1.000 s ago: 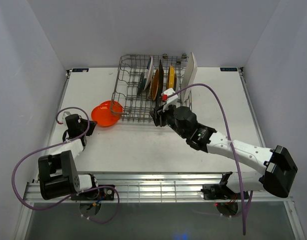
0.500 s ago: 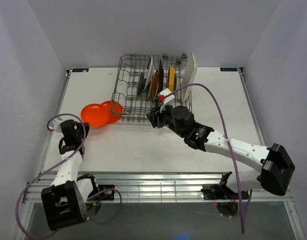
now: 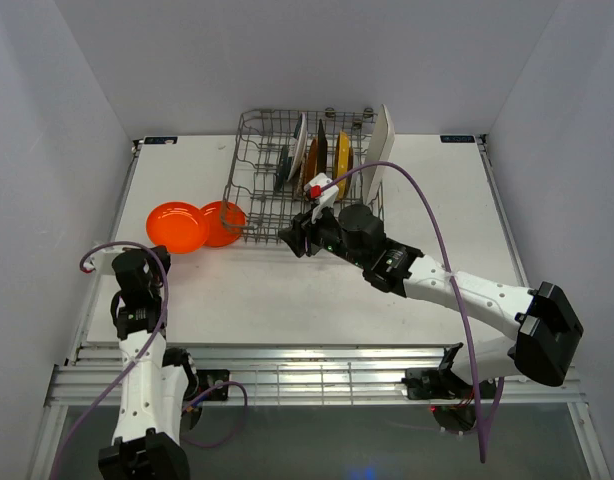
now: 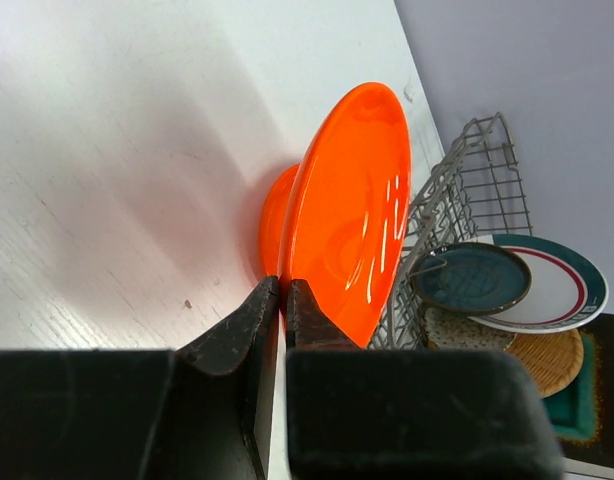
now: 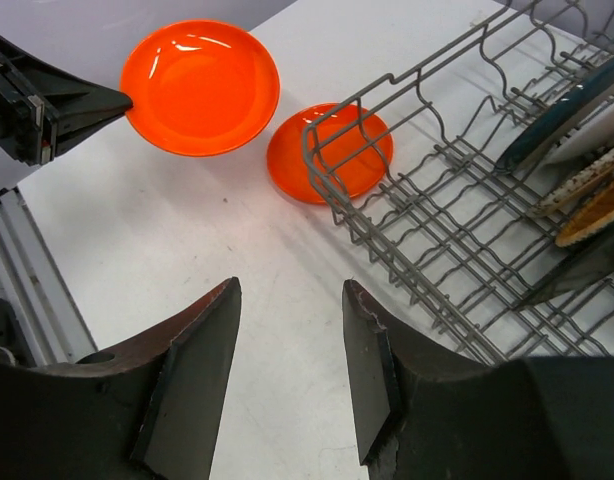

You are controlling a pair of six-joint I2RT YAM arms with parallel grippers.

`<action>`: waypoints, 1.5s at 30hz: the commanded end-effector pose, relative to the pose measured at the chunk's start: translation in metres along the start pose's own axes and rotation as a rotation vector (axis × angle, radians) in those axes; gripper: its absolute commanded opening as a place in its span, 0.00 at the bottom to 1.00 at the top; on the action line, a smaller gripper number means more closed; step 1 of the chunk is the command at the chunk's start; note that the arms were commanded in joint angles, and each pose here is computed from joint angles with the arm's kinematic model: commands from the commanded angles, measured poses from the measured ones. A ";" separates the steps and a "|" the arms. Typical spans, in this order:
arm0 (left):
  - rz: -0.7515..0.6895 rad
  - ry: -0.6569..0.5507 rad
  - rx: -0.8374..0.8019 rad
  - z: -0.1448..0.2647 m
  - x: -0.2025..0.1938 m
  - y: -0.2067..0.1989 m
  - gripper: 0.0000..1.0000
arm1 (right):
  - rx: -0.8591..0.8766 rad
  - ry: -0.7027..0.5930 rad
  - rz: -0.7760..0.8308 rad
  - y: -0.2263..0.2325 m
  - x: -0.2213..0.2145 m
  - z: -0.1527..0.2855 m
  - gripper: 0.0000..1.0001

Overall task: Load the plates into the dish rack
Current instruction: Pick up the plate at the center of the board, then insert the plate into the dish rack.

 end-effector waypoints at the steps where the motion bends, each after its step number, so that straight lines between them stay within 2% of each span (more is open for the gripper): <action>1: -0.012 -0.080 -0.022 0.014 0.022 -0.016 0.00 | 0.069 -0.069 -0.035 0.010 0.033 -0.007 0.51; 10: -0.003 -0.045 -0.195 0.038 0.017 -0.039 0.00 | 0.287 -0.048 -0.206 0.012 0.030 -0.026 0.52; 14: -0.007 -0.038 -0.281 0.047 0.016 -0.051 0.00 | 0.368 -0.063 -0.292 0.003 0.027 -0.026 0.67; 16: -0.015 0.021 -0.327 0.052 0.006 -0.056 0.00 | 0.376 -0.066 -0.322 0.000 0.025 -0.029 0.71; 30: -0.016 0.295 -0.570 0.062 -0.042 -0.073 0.00 | 0.447 -0.076 -0.379 0.003 0.022 -0.043 0.73; 45: -0.025 0.391 -0.700 0.085 -0.060 -0.071 0.00 | 0.368 -0.027 -0.399 -0.008 -0.009 -0.058 0.86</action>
Point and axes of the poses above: each gripper's point midway between its finger pads, its own z axis back along the fingers, its own y axis along the line the jaws close on, x = y × z, the point moved 2 cm from there along z, back along the fingers, and after that the axes turned 8 degrees about z, right-handed, at the moved point
